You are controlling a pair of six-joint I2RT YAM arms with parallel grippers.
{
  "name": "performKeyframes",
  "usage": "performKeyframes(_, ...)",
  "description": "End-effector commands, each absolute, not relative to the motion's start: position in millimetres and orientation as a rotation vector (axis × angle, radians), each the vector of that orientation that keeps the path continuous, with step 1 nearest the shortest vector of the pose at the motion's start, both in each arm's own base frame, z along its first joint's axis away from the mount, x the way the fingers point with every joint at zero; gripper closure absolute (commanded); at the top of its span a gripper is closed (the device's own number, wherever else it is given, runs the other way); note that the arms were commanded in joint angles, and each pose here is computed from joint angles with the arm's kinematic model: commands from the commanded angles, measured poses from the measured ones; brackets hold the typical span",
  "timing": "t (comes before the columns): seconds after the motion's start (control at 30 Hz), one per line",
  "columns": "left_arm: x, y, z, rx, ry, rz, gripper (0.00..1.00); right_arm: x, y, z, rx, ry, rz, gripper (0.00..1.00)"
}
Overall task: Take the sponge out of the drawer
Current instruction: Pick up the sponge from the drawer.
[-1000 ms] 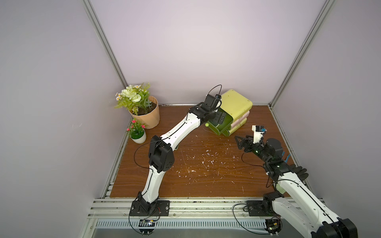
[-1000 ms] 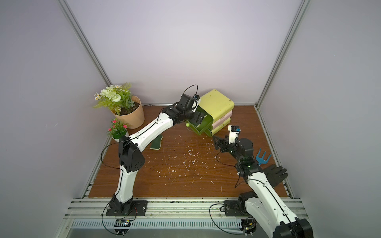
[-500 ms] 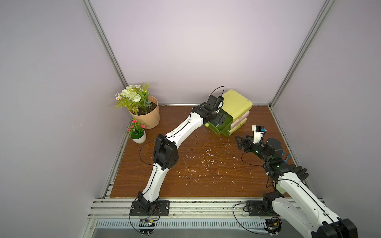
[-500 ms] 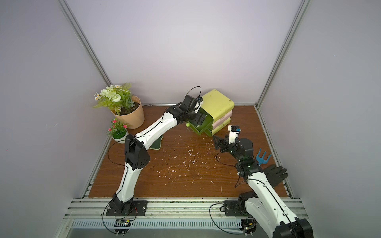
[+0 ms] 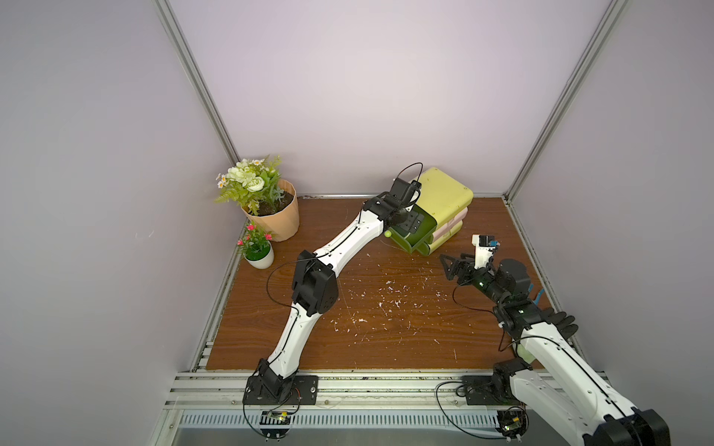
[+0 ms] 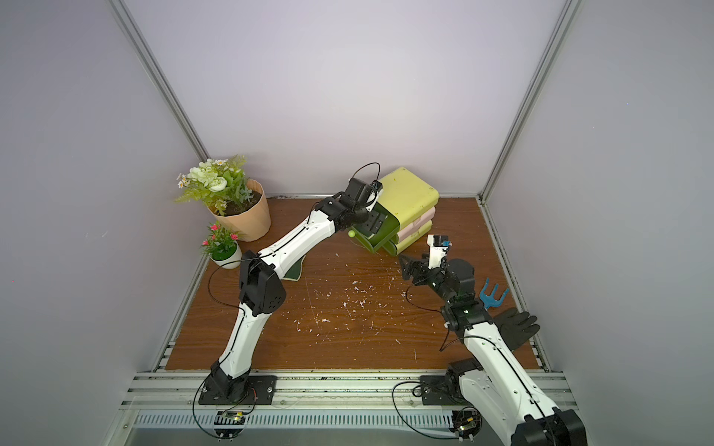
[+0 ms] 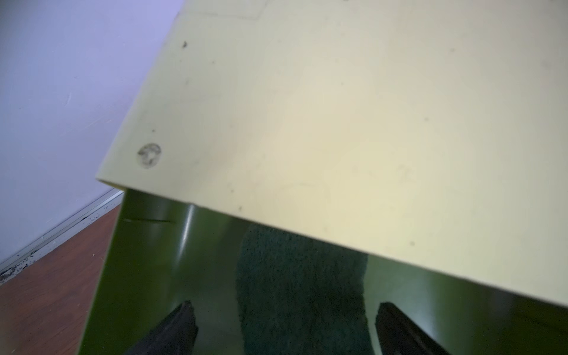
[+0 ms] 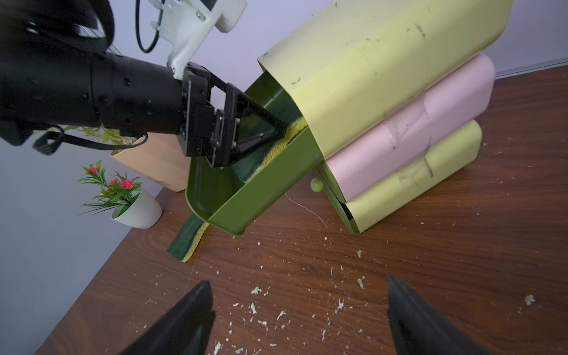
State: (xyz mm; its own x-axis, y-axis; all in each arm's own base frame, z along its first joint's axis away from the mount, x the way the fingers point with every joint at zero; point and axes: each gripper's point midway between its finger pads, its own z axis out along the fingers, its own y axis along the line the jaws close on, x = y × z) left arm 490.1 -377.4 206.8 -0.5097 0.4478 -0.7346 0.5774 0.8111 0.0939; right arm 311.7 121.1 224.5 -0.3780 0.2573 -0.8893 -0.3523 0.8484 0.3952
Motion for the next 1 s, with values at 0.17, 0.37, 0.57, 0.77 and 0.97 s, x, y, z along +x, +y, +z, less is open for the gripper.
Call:
performKeyframes(0.17,491.1,-385.2,195.4,0.796,2.192,-0.198,0.1,311.7,125.9,235.4,-0.101,1.805,0.664,0.08)
performKeyframes(0.37,491.7,-388.2,192.4,0.798,2.194,-0.223,0.13,311.6,125.9,235.6,-0.102,1.805,0.664,0.08)
performKeyframes(0.57,492.3,-394.5,190.8,0.798,2.187,-0.264,0.24,312.2,126.8,234.0,-0.103,1.81,0.67,0.08)
performKeyframes(0.77,493.0,-397.5,197.5,0.795,2.17,-0.283,0.35,311.8,129.2,233.3,-0.111,1.814,0.683,0.09)
performKeyframes(0.97,494.7,-396.8,211.4,0.78,2.14,-0.282,0.43,312.1,128.9,232.9,-0.108,1.814,0.683,0.09)
